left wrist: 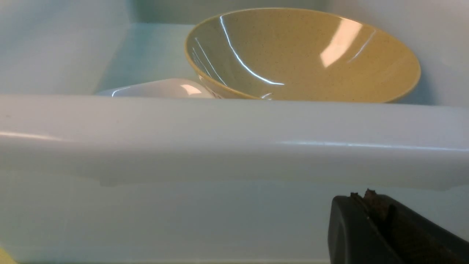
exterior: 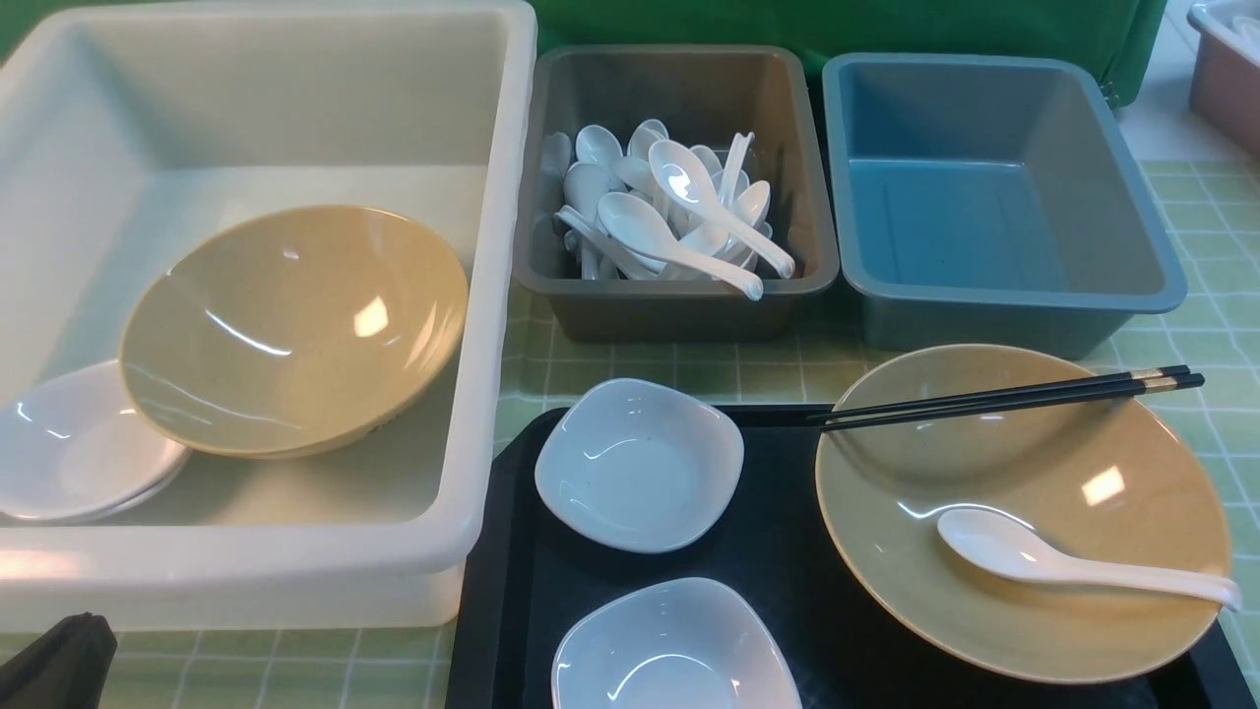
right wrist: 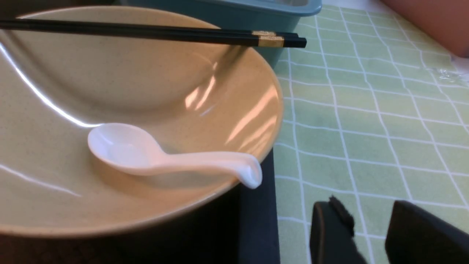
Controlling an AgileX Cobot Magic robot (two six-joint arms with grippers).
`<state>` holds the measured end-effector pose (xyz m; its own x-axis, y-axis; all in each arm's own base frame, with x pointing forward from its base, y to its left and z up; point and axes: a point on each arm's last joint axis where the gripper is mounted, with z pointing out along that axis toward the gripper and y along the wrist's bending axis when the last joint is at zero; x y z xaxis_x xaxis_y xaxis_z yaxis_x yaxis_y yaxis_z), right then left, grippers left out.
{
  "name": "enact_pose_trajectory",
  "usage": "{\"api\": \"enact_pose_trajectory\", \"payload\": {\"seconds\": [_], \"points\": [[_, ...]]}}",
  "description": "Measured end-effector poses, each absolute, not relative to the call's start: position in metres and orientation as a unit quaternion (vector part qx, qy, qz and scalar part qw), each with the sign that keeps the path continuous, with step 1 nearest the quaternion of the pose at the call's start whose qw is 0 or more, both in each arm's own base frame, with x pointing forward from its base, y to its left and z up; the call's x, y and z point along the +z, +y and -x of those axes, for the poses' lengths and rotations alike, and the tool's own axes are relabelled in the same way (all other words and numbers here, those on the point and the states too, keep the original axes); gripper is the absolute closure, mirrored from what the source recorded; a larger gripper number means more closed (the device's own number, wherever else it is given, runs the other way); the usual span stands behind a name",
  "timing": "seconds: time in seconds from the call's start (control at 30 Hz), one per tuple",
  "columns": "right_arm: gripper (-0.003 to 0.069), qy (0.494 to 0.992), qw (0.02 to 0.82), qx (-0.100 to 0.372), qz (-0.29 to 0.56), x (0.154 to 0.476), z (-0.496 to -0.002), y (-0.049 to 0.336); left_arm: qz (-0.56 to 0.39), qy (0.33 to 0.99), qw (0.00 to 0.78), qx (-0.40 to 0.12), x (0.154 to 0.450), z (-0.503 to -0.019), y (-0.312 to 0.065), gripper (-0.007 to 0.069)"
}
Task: On green table put chopsticks spoon bowls plates into blue grey white boxes.
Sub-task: 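Move the grippers toward the tableware on the black tray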
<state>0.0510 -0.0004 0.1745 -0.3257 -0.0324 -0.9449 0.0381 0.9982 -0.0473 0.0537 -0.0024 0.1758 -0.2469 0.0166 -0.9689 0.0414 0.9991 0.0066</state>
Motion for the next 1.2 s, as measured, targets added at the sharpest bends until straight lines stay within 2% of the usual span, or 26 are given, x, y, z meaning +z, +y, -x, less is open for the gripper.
{"api": "enact_pose_trajectory", "payload": {"seconds": [0.97, 1.1, 1.2], "points": [[0.0424, 0.813, 0.581, -0.030, -0.002, 0.175, -0.051, 0.000, -0.017, 0.788, 0.616, -0.011, 0.176, -0.054, -0.002, 0.0627], [0.0424, 0.810, 0.585, -0.031, -0.003, 0.175, -0.051, -0.001, -0.016, 0.778, 0.628, -0.011, 0.179, -0.055, -0.002, 0.0627], [0.0424, 0.788, 0.614, -0.036, -0.008, 0.178, -0.054, -0.002, -0.014, 0.733, 0.680, -0.011, 0.191, -0.056, -0.002, 0.0627]]}}
